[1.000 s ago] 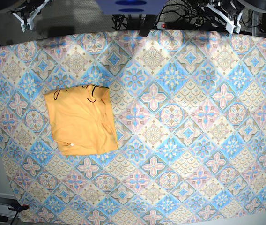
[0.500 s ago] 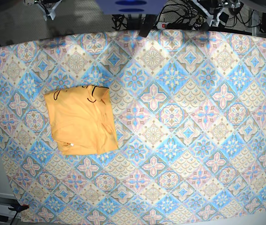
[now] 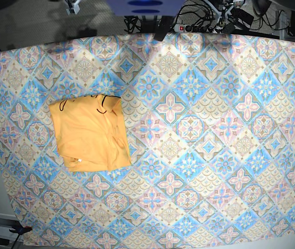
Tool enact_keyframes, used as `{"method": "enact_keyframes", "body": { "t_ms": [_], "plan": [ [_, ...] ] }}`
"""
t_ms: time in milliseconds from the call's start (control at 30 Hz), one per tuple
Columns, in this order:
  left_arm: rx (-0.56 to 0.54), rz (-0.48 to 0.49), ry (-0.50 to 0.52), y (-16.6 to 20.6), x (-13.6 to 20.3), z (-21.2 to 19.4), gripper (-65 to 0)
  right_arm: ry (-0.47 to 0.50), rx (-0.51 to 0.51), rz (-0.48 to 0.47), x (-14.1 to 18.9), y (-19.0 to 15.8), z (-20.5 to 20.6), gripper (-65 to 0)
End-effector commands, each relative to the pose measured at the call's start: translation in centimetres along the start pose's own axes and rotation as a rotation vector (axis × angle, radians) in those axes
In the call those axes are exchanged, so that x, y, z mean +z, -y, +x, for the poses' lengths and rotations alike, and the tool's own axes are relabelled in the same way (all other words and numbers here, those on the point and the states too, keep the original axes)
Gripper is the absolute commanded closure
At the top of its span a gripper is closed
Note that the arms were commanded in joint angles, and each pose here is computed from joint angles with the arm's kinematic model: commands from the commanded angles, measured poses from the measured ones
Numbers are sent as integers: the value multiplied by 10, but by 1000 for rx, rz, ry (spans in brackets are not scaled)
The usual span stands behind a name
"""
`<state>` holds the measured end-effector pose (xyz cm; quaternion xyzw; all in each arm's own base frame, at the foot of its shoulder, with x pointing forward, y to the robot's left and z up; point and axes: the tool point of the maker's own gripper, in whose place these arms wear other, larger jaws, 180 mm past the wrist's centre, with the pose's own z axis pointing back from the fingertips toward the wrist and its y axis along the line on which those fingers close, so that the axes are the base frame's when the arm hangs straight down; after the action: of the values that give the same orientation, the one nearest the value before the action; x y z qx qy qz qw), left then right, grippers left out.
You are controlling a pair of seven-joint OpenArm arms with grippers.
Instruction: Fold the T-shirt properly
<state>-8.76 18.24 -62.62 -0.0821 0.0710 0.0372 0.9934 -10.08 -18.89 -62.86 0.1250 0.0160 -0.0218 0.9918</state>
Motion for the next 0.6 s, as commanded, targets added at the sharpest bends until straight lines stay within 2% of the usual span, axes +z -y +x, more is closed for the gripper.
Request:
{"method": "enact_keyframes", "body": {
  "t_ms": [0,167,300,433,567],
  "plan": [
    [-10,-6,-4,1,-3,-3,-140,11,5,-4,1,5,3,-34],
    [-36,-23,18,15,-20,9,-140,74,-20,-1,-6,2,23,-34],
    [-100,65,59,8,-25,26,-140,124,-37,61,-20,-37,38,-34],
    [-163,104,51,6,-27,33,-140,130,-54,90,-28,-62,37,-34],
    [-204,138,62,11,-29,42,-140,150,-45,-32,-31,-45,49,-34]
  ]
}}
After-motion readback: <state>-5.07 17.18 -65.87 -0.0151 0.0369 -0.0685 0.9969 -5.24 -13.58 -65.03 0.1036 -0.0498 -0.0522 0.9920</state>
